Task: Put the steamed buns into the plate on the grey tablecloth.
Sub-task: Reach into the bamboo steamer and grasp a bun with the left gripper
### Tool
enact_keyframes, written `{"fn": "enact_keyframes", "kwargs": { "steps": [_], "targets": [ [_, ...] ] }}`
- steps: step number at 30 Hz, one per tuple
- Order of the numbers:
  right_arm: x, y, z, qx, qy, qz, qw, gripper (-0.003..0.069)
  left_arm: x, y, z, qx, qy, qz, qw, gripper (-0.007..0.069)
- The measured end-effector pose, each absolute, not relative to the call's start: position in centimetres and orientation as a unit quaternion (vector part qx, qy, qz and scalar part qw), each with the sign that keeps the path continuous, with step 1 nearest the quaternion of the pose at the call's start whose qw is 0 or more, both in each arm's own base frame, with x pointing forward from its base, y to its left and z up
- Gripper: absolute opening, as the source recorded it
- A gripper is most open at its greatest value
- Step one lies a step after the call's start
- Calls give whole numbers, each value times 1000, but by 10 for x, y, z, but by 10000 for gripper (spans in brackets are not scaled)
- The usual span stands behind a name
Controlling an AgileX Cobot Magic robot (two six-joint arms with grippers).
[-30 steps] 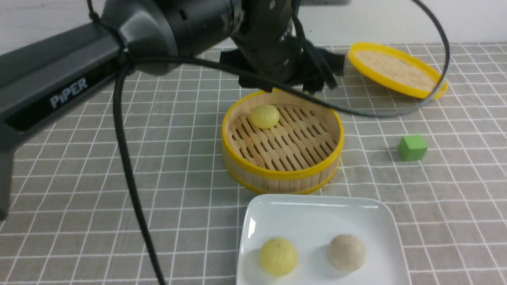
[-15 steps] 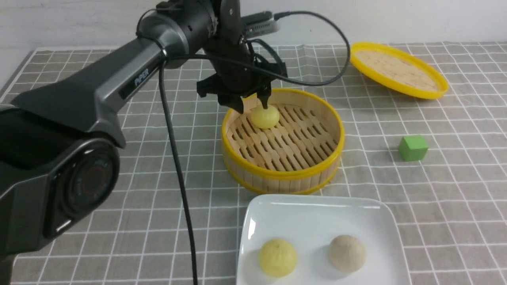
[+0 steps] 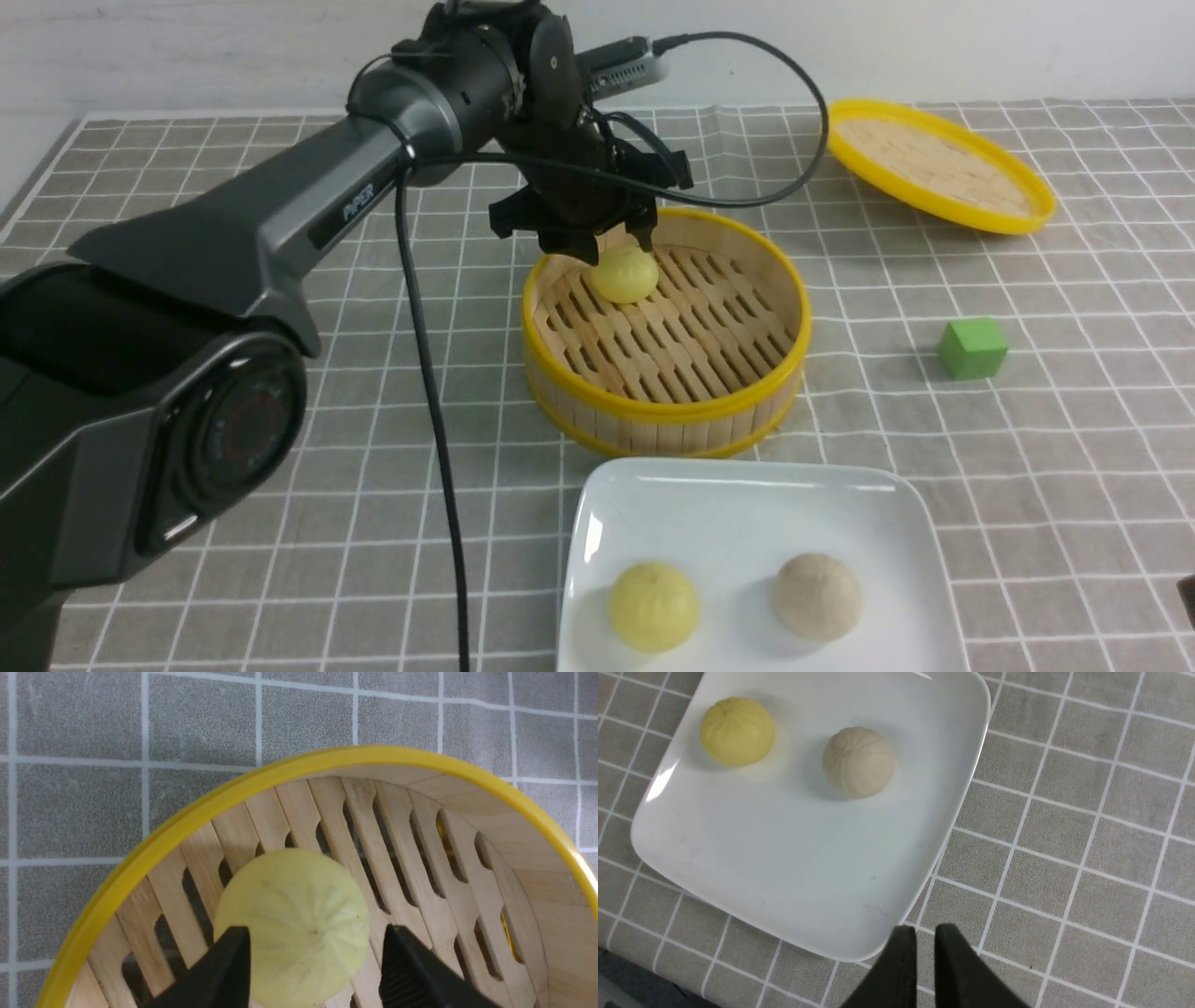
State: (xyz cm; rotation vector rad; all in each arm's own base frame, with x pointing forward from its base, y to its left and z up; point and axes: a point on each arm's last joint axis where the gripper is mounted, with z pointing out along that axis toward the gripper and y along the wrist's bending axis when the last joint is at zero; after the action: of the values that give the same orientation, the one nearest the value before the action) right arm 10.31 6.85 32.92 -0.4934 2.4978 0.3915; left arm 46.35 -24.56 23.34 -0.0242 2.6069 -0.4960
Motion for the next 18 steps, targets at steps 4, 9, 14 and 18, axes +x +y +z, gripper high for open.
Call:
{"fn": "enact_keyframes", "kwargs": {
  "steps": [4,9,14,18],
  "targets": [
    [104,69,330,-184,930,147,282,87,467,-247,223,-10,954,-180,242,396],
    [104,69,330,-183,930,148,283,93,471,-250,205,-12,955,-179,235,374],
    [104,69,330,-183,930,148,283,98,471,-252,208,-18,954,-193,231,125],
    [103,69,330,-182,930,153,280,99,460,-249,228,-10,958,-195,209,29]
  ]
}}
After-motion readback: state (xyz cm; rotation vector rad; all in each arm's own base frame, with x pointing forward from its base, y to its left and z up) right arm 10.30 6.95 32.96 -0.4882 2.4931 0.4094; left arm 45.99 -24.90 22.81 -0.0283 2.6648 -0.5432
